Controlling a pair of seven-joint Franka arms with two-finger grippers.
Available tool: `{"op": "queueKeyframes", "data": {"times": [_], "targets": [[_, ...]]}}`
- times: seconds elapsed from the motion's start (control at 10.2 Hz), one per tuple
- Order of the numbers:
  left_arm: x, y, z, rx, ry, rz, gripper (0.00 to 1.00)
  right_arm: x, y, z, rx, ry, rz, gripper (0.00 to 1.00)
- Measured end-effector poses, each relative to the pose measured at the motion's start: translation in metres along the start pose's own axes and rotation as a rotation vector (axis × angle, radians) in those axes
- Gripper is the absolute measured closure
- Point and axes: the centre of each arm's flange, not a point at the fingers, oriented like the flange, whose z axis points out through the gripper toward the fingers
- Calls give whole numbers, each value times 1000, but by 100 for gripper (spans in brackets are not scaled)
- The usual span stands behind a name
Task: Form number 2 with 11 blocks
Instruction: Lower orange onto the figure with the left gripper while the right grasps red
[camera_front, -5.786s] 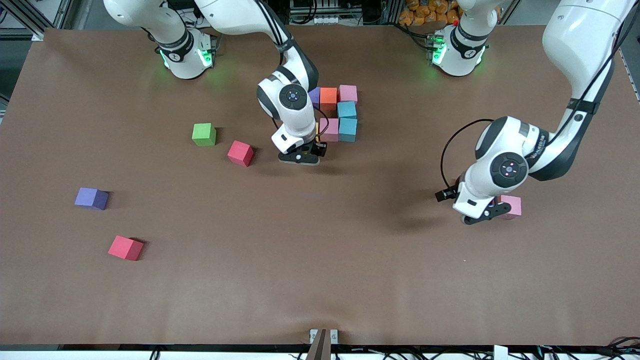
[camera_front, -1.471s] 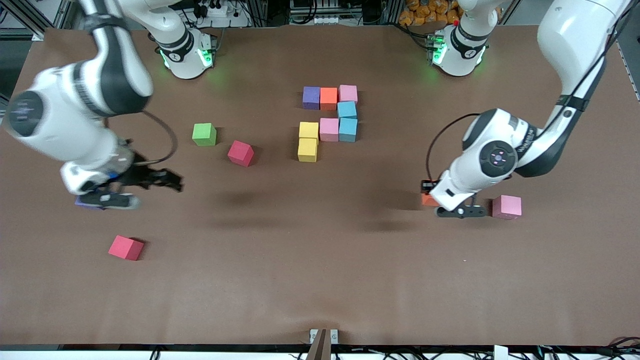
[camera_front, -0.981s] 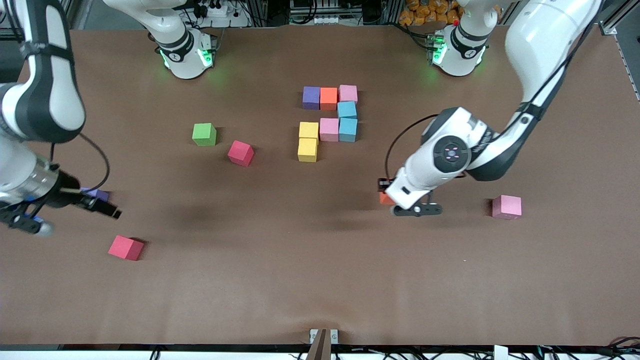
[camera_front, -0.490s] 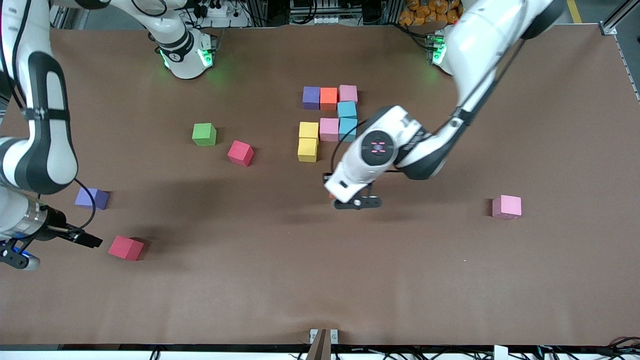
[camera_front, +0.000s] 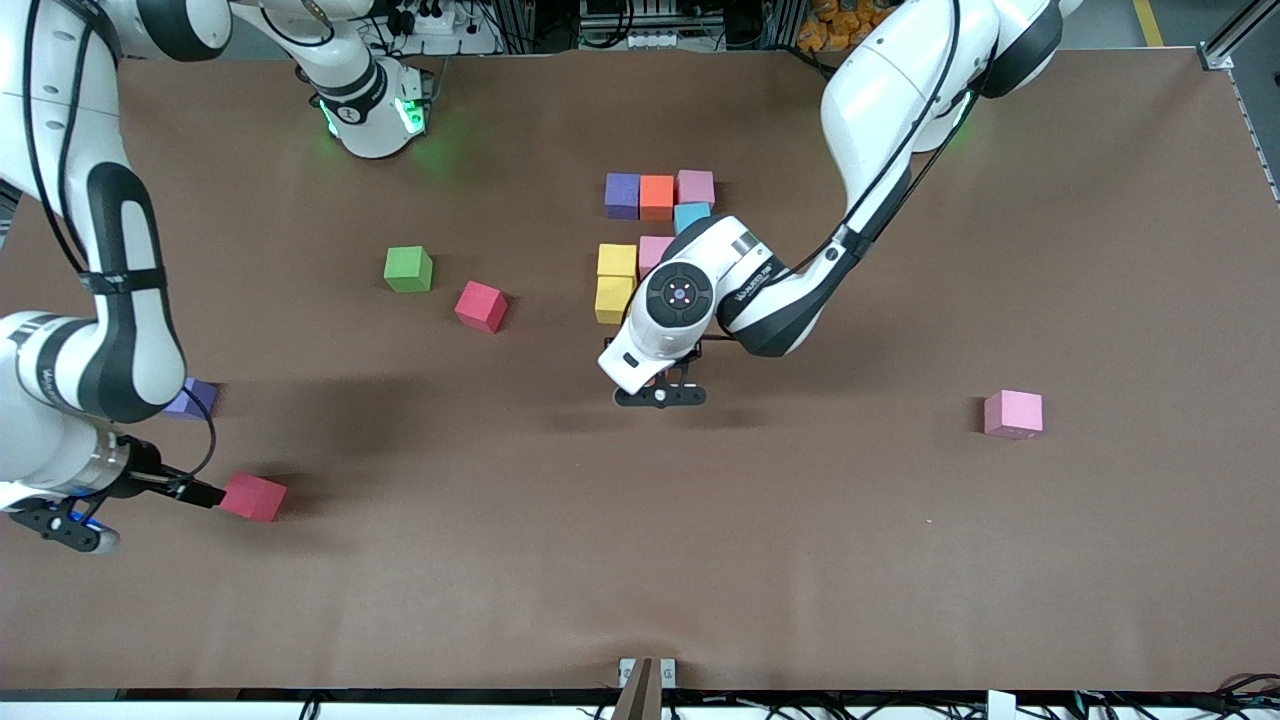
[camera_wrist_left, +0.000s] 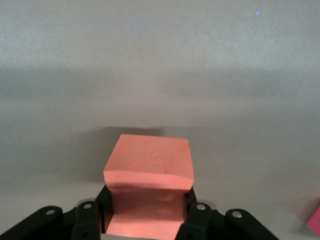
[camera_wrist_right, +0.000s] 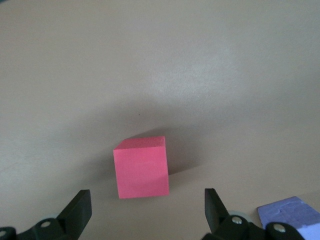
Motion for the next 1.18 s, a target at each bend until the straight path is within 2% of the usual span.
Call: {"op": "queueKeyframes", "data": {"times": [0.29,0.98,1.18], "targets": [[-13,13,12,-6,-28,11,44,2,-1,9,1,9,0,0],[-27,24,27,0,-52,26,44,0,-3,31,-3,-15,-2,0],[-32,28,34,2,-56,13,44,-1,-5,40,28,-25,20,0]]}}
